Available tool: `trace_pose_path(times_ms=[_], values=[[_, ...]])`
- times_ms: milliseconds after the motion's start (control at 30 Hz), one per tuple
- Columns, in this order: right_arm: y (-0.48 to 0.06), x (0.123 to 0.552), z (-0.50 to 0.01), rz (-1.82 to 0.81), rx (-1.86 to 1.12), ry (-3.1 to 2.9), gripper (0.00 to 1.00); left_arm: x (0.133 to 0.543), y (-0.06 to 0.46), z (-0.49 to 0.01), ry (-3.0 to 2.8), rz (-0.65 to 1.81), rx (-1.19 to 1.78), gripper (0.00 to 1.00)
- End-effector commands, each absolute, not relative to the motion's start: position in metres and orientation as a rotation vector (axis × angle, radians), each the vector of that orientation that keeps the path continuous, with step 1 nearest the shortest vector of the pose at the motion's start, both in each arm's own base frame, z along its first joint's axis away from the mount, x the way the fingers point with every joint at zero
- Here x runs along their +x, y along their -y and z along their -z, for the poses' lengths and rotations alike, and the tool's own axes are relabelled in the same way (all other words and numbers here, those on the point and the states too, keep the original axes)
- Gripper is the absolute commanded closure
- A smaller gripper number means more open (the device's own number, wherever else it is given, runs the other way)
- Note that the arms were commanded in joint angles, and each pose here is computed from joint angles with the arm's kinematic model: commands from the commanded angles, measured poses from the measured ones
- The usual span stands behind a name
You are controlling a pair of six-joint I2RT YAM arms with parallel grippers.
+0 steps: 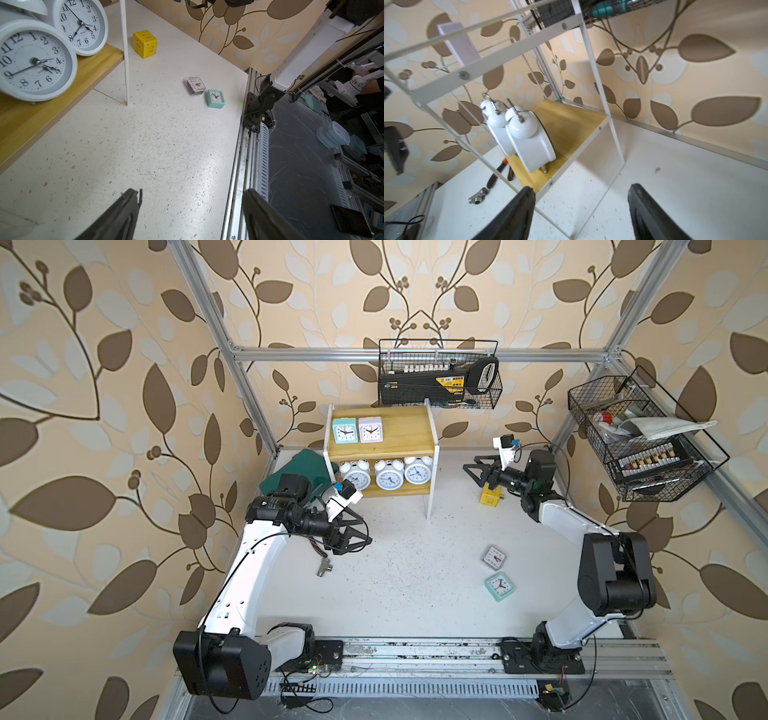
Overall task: Place the alarm clocks on the shelf by style
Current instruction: Place the alarm on the shelf, then pick up the alarm from the center of the board.
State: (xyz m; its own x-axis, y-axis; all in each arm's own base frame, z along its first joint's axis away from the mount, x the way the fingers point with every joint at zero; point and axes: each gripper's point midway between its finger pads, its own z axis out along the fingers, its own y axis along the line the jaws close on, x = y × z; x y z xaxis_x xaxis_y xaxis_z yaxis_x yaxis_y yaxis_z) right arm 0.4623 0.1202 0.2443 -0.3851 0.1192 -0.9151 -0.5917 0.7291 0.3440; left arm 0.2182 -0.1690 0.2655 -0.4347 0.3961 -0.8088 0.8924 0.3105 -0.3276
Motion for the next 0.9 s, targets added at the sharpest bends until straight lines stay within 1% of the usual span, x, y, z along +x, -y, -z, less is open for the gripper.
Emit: trace_pose_path(times_ms=[0, 133, 300, 433, 533, 667, 867], values=[[-0.092, 0.44, -0.19, -0.607, -0.196, -2.143, 0.01, 0.223, 0.171, -0.278, -1.94, 1.081, 1.11, 0.18], [-0.083, 0.407, -0.182, -0.491, -0.116, -2.291, 0.01, 0.229, 0.17, -0.274, -1.975, 1.069, 1.083, 0.18], [-0.059, 0.361, -0.165, -0.276, 0.199, -2.524, 0.01, 0.235, 0.169, -0.273, -2.002, 1.067, 1.054, 0.18], [-0.054, 0.328, -0.145, -0.133, 0.281, -2.651, 0.01, 0.236, 0.169, -0.271, -2.016, 1.074, 1.044, 0.18], [-0.053, 0.309, -0.135, -0.046, 0.311, -2.691, 0.01, 0.236, 0.169, -0.271, -2.019, 1.079, 1.041, 0.18], [-0.06, 0.287, -0.124, -0.026, 0.333, -2.727, 0.01, 0.235, 0.169, -0.27, -2.023, 1.082, 1.041, 0.18], [-0.056, 0.266, -0.108, 0.082, 0.529, -2.687, 0.01, 0.235, 0.17, -0.271, -2.019, 1.093, 1.041, 0.17]])
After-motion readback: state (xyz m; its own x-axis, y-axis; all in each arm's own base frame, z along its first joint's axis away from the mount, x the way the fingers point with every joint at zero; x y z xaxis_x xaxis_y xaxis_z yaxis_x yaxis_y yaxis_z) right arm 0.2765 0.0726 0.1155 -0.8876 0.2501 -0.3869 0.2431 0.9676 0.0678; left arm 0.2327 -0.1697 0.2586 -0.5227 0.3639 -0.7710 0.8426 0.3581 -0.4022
